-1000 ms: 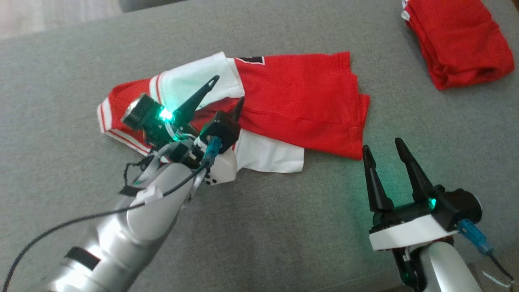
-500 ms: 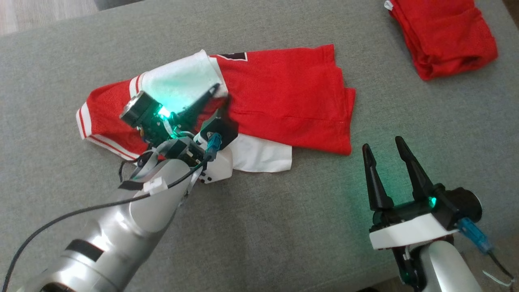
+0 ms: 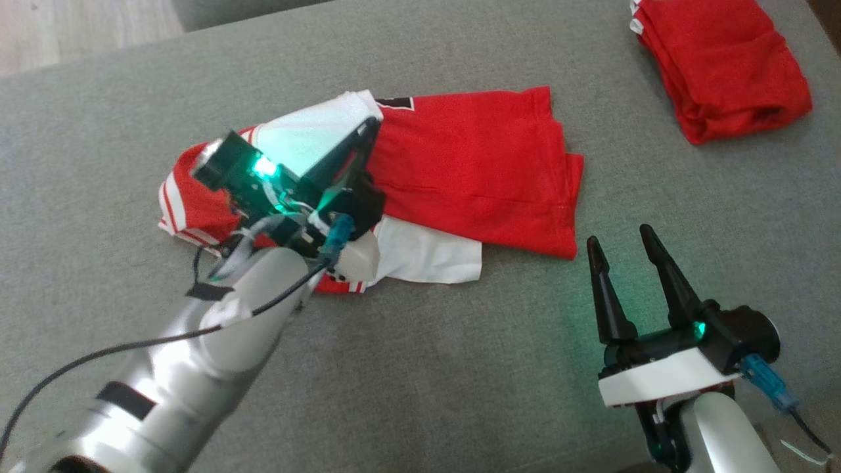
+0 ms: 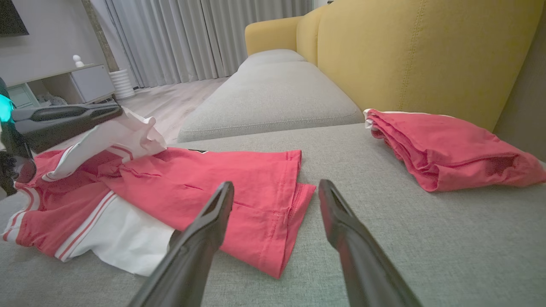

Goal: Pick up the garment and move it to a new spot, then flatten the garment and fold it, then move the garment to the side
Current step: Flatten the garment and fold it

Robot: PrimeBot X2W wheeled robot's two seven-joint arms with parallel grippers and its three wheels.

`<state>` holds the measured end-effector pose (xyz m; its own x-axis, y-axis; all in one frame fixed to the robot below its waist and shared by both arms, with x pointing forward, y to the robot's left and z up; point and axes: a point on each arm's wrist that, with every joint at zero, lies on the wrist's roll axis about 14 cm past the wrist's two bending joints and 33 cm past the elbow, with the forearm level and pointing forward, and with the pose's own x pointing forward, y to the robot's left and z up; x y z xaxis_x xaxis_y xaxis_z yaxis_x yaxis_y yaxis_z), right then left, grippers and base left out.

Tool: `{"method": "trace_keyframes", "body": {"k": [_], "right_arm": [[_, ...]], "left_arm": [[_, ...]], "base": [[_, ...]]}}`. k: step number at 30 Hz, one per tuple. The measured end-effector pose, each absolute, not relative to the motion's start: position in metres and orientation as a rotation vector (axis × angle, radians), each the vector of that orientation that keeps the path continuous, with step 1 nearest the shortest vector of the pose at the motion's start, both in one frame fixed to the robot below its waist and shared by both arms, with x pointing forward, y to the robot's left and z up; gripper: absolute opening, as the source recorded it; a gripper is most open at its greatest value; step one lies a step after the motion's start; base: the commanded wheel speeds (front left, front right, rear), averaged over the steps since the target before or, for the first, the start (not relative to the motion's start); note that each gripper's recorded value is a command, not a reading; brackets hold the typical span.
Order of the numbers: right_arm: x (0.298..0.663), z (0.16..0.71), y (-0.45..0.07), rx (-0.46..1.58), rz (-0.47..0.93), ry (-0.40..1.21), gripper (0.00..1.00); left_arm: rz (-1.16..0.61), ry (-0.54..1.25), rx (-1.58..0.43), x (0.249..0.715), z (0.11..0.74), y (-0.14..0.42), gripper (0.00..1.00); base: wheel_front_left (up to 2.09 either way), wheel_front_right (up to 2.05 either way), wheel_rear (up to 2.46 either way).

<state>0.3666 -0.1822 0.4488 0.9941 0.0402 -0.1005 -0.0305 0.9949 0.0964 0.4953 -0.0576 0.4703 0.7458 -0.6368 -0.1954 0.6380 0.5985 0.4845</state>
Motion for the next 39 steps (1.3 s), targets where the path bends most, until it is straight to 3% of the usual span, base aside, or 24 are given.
{"method": "trace_keyframes", "body": {"k": [7, 23, 30, 39], "right_arm": [[0.365, 0.45, -0.175, 0.095, 0.059, 0.1, 1.0], [0.385, 0.421, -0.174, 0.05, 0.091, 0.178, 1.0], [0.397, 0.39, -0.19, 0.007, 0.082, 0.283, 1.0], [0.418, 0.379, -0.174, 0.025, 0.157, 0.328, 1.0]], "left_arm": [[-0.662, -0.104, 0.569, 0.505, 0.511, -0.022, 0.0], [-0.454, -0.169, 0.53, 0.5, 0.55, 0.078, 0.0], [-0.402, -0.162, 0.534, 0.495, 0.55, 0.098, 0.0], [-0.376, -0.139, 0.537, 0.494, 0.544, 0.11, 0.0]], "base": [[0.0, 0.0, 0.0], [0.0, 0.0, 0.0], [0.0, 0.0, 0.0], [0.0, 0.0, 0.0]]}}
